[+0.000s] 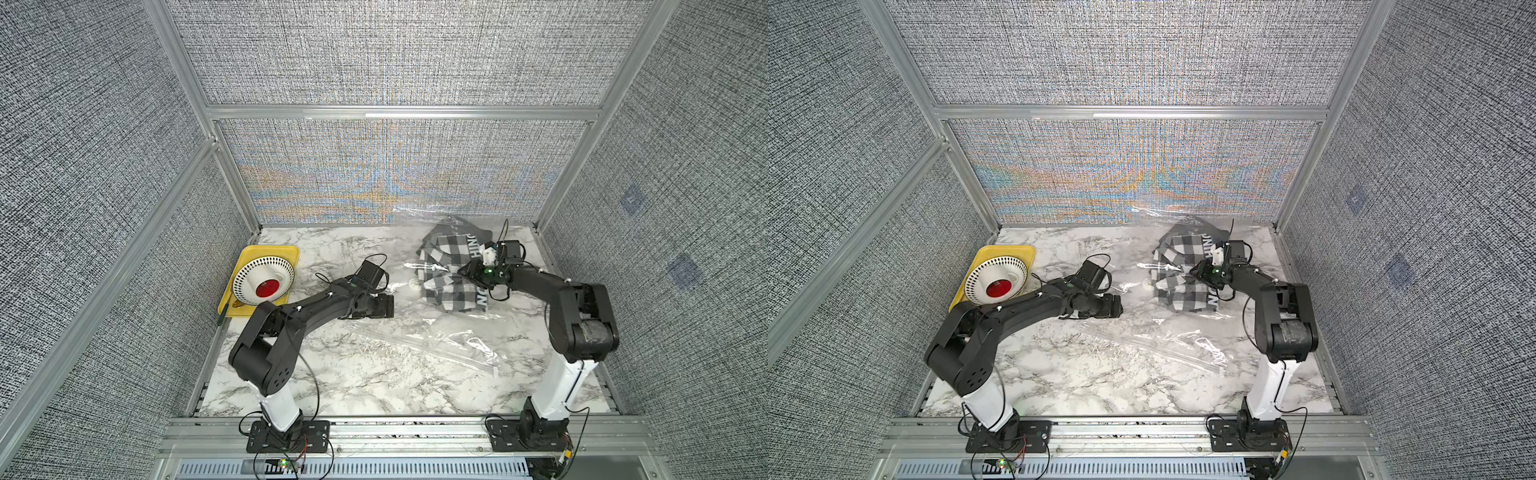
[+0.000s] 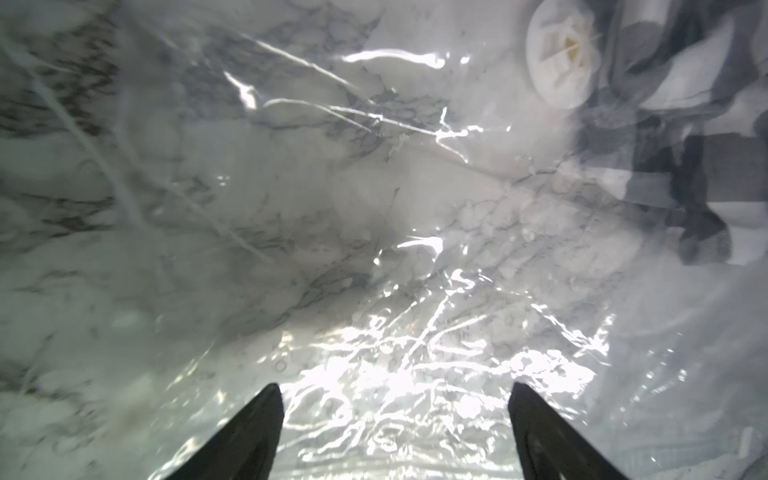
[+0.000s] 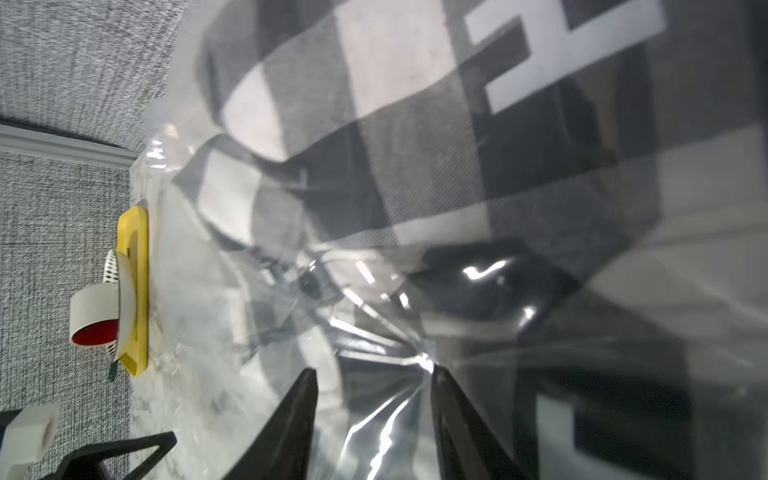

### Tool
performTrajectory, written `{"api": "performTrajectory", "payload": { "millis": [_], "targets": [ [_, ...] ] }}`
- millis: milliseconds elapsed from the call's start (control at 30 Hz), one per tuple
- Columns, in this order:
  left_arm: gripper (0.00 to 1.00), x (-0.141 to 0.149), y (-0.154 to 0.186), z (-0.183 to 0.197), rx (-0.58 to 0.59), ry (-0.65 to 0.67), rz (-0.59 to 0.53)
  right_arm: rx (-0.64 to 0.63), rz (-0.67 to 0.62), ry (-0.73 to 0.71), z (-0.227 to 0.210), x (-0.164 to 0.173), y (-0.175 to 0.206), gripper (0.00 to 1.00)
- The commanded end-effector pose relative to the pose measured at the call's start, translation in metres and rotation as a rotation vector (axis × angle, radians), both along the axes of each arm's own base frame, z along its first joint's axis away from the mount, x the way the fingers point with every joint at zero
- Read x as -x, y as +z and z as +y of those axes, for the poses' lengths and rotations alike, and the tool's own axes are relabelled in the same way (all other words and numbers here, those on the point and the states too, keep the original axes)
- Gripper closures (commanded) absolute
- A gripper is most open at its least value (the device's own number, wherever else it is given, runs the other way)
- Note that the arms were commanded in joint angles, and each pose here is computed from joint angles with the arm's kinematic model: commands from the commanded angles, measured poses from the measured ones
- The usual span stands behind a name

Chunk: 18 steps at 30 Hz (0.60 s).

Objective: Place the folded shirt into the vacuum bag
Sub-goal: Adjust the vacuum bag at the center of the board.

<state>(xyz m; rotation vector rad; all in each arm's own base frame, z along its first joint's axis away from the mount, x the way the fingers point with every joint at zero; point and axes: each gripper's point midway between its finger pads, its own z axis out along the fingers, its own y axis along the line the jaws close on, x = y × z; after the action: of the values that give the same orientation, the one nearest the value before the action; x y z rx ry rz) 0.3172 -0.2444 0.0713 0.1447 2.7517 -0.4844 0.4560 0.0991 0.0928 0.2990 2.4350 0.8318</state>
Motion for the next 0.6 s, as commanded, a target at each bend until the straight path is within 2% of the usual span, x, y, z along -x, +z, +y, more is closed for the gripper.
{"api": "performTrajectory", "payload": {
  "millis": [0,100,267,467,567],
  "targets": [
    [0.10,0.004,0.018,0.023,-0.062,0.058,-0.027,0.046,0.021,-0.052,-0.013,0.033,0.011,0.49],
    [0.09,0.004,0.027,0.028,-0.074,0.052,-0.018,0.070,0.041,-0.136,-0.034,0.074,0.012,0.38],
    [0.08,0.000,0.017,0.041,-0.144,0.053,0.014,0.044,0.113,-0.267,-0.070,0.146,-0.006,0.34],
    [0.02,0.000,0.014,0.064,-0.124,0.114,0.006,0.091,0.065,-0.431,-0.108,0.191,-0.002,0.23],
    [0.00,0.003,0.004,0.073,-0.081,0.144,0.037,0.034,0.100,-0.435,-0.101,0.199,-0.013,0.19]
  ]
}}
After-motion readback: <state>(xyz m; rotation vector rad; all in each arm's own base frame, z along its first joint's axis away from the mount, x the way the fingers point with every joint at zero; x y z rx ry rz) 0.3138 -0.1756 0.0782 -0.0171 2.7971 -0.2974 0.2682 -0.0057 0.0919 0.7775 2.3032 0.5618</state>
